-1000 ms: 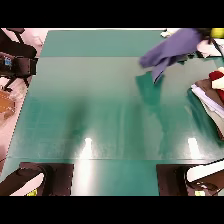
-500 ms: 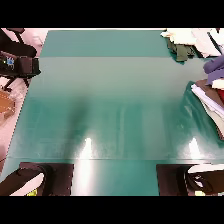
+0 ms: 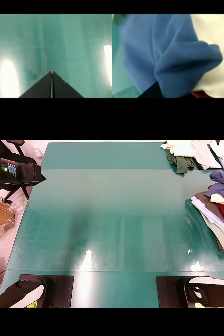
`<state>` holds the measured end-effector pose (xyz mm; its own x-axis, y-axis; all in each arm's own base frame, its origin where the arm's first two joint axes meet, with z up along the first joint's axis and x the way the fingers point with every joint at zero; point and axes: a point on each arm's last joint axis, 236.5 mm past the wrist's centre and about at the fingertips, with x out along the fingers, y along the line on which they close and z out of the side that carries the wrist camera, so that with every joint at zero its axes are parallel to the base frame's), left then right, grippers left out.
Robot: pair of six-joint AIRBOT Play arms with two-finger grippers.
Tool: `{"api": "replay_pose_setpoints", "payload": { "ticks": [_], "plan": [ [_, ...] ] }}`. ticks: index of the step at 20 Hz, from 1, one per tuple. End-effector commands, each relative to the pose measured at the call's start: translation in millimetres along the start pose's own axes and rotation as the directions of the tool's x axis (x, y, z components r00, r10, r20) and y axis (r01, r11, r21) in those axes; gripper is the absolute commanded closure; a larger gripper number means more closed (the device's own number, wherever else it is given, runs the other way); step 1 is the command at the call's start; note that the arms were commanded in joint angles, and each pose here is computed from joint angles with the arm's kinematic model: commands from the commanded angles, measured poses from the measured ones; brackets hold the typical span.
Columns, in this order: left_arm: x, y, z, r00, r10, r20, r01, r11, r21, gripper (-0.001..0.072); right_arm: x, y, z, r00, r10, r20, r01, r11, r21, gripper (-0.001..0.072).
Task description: Fold the shirts.
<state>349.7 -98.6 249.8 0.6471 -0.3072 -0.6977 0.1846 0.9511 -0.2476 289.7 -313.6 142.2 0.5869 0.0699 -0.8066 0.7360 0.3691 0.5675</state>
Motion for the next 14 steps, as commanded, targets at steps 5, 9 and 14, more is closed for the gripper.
{"api": "replay_pose_setpoints", "payload": {
  "ticks": [5,9,14],
  "plan": [
    [-1.5,-22.0,-11.3,0.994,-0.093,-0.047,0.092,0.995,-0.022,0.0687,16.8,-69.4,-51.3,0.977,-0.165,-0.133,0.179,0.978,0.106,0.0329],
    [-1.2,-22.3,-3.4,0.995,-0.095,-0.014,0.095,0.995,-0.022,0.0686,-80.0,-2.3,-6.8,0.981,0.001,0.192,-0.004,1.0,0.017,0.033],
    [-1.3,-22.6,3.3,0.995,-0.096,0.014,0.096,0.995,-0.022,0.0686,-163.3,162.8,-62.4,0.883,0.452,0.127,-0.395,0.861,-0.321,0.0329]
  ]
}}
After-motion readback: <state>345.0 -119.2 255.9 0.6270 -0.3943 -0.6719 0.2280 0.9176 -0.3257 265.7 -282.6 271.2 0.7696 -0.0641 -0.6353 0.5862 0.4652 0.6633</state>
